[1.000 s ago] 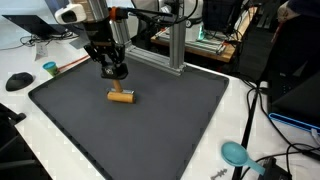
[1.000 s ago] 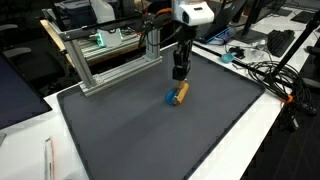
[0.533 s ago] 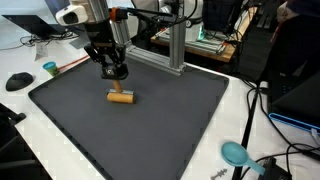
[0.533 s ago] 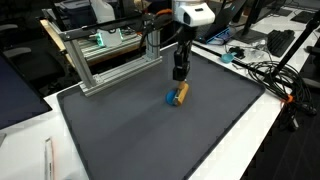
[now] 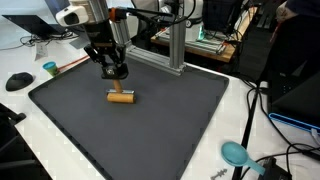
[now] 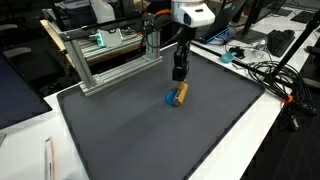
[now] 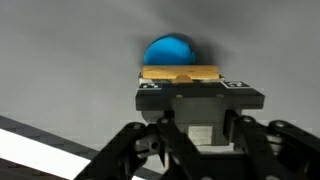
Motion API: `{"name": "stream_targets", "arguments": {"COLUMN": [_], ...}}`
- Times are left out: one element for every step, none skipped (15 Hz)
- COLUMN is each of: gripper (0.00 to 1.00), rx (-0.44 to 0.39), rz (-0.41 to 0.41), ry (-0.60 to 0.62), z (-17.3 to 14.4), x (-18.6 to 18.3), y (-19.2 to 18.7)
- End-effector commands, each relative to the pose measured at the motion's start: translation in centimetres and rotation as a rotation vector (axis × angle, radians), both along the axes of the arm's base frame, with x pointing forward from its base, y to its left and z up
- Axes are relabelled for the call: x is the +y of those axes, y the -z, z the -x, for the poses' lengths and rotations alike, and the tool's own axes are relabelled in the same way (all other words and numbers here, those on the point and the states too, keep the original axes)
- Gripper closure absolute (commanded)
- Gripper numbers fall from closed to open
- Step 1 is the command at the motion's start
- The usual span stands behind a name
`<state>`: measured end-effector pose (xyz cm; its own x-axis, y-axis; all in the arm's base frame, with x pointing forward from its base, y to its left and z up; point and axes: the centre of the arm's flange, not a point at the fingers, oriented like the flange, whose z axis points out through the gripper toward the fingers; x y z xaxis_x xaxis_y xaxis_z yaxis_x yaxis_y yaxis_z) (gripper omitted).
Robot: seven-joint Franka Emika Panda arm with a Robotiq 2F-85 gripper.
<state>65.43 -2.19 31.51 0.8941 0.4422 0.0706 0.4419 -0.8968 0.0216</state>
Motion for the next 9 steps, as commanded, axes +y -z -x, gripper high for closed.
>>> {"name": "stream_targets", "arguments": {"gripper": [0.78,0.78,0.78,0.78,0.78,0.78,0.78,0.78,0.78], "rx": [0.096,0.099,0.099,0.102,0.103,0.107,0.108,0.113,0.118], "rz": [0.012,0.011,0.011,0.008,0.007,0.007,0.006,0.006,0.005], "ry": [-0.022,-0.022,-0.022,-0.027,-0.030,-0.034,-0.038,-0.042,-0.047], "z": [1.03,1.06,1.09,1.13,1.14,1.14,1.14,1.14,1.17], "x": [-2.00,-2.15,-2.22,-2.25,-2.24,-2.25,-2.26,-2.28,-2.32], "y": [2.94,3.01,3.08,3.12,3.23,3.38,3.47,3.63,3.73]}}
